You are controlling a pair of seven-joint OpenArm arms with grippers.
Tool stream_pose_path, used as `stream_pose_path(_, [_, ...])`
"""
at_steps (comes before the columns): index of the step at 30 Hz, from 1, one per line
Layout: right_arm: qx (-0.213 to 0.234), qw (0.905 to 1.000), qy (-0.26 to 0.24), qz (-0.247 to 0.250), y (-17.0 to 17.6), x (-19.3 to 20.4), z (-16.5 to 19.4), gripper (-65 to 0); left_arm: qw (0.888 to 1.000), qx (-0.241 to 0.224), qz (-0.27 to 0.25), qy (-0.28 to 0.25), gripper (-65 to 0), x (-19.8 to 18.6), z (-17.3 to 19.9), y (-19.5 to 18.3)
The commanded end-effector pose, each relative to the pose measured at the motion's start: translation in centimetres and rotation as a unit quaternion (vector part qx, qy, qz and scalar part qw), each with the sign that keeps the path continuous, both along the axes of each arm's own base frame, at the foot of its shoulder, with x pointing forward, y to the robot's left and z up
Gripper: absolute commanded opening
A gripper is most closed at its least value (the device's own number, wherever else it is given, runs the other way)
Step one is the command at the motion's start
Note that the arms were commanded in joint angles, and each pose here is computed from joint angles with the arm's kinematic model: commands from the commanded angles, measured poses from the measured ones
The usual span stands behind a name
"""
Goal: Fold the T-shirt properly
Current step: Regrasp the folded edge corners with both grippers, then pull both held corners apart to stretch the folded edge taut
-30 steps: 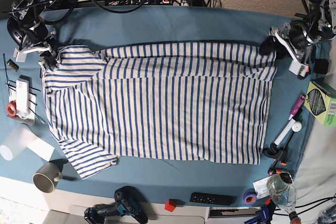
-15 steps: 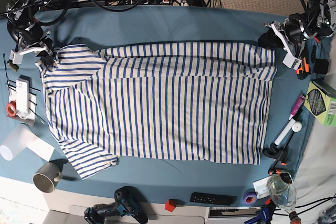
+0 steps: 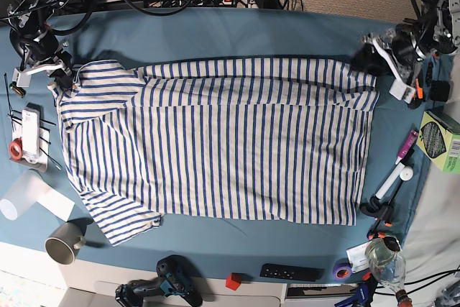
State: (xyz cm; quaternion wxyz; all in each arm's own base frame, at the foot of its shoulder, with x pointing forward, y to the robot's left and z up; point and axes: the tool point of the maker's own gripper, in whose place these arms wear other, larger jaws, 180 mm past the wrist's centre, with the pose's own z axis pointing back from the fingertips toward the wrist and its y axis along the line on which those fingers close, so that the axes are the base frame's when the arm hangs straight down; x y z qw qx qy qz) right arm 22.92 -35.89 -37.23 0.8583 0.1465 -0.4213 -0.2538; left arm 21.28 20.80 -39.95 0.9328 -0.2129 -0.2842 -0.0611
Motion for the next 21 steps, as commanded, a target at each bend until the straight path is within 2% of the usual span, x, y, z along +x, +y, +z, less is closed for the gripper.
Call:
stream_pose_path(1, [-0.015,0.9995,-0.026,0.001,-0.7,0.8,1.6,-65.0,0.999,0.036,0.001,0.021,-35.0,-0.6,-0.6,1.5])
stream_pose_path(7, [-0.015,0.9995,-0.026,0.001,-0.7,0.8,1.6,-65.0,0.997,0.067,0.016,0.026,-35.1,-0.5,-1.1,2.7])
stream_pose_path(14, [-0.015,0.9995,-0.026,0.002,-0.7,0.8,1.7,-65.0,0.998,0.051,0.007,0.021,-36.2,-0.5,-0.8,2.0])
stream_pose_path(16, [-0.015,0.9995,-0.026,0.002,-0.7,0.8,1.7,-65.0,0.999,0.046,0.005,0.019,-43.1,-0.4,-0.7,1.8])
stream_pose_path(19, [-0.015,0.9995,-0.026,0.002,-0.7,0.8,1.7,-65.0,0.999,0.045,0.002,0.018,-62.6,-0.4,-0.7,1.8])
stream_pose_path(21, [-0.015,0.9995,-0.026,0.002,-0.7,0.8,1.7,-65.0,0.999,0.044,-0.006,0.015,-65.0,-0.5,-0.6,1.6])
